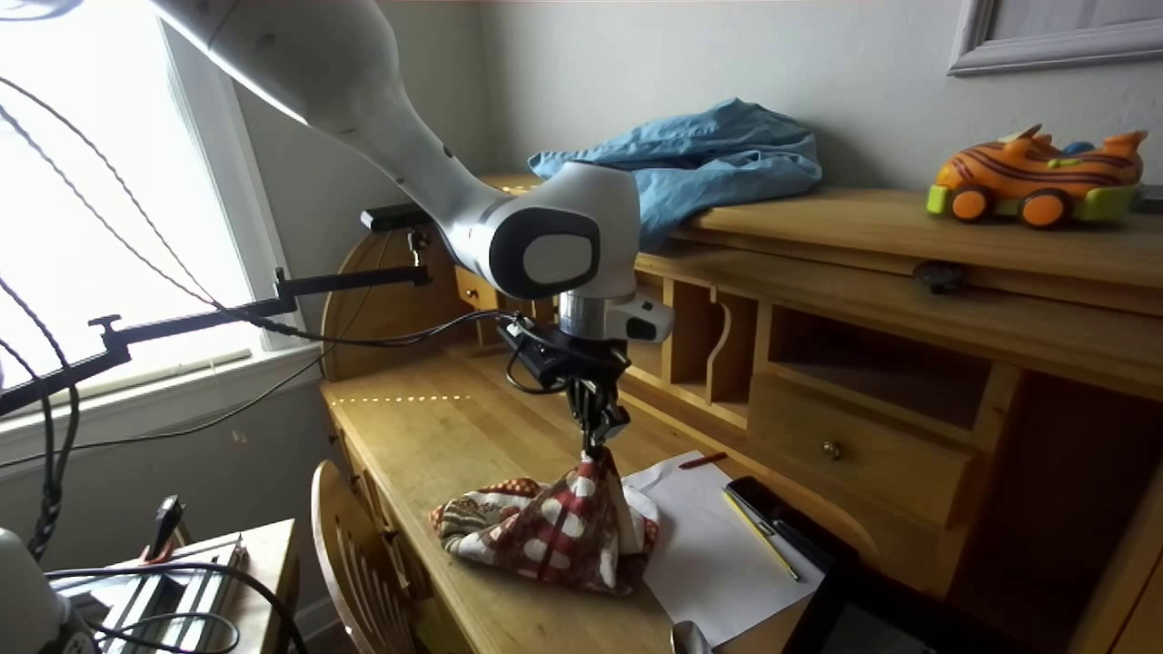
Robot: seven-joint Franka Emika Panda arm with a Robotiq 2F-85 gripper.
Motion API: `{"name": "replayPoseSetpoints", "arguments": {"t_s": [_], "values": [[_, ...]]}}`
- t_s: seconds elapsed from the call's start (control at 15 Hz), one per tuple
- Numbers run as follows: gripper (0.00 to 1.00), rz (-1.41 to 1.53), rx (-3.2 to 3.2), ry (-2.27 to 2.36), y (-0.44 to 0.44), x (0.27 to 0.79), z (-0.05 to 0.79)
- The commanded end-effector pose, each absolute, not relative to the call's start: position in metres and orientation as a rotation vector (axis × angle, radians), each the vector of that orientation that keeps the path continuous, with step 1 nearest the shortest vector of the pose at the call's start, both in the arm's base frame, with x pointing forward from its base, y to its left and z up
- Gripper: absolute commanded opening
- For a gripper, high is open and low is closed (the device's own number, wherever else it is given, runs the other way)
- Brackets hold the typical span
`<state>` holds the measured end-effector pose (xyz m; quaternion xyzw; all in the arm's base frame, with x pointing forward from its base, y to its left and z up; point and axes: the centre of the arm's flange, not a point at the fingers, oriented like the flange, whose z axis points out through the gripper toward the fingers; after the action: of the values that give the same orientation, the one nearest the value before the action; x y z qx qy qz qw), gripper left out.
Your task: Put the purple object on the cloth then move the cloth to the right and cover the purple object
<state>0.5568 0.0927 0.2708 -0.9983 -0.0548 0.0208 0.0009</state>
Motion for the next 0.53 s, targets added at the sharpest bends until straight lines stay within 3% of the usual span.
{"name": "replayPoseSetpoints", "arguments": {"t_s": [0.0, 0.47], "values": [[0.01, 0.049, -3.096, -0.215, 0.109, 0.571, 0.264], [0.01, 0.042, -3.077, -0.287, 0.135, 0.579, 0.249]]}}
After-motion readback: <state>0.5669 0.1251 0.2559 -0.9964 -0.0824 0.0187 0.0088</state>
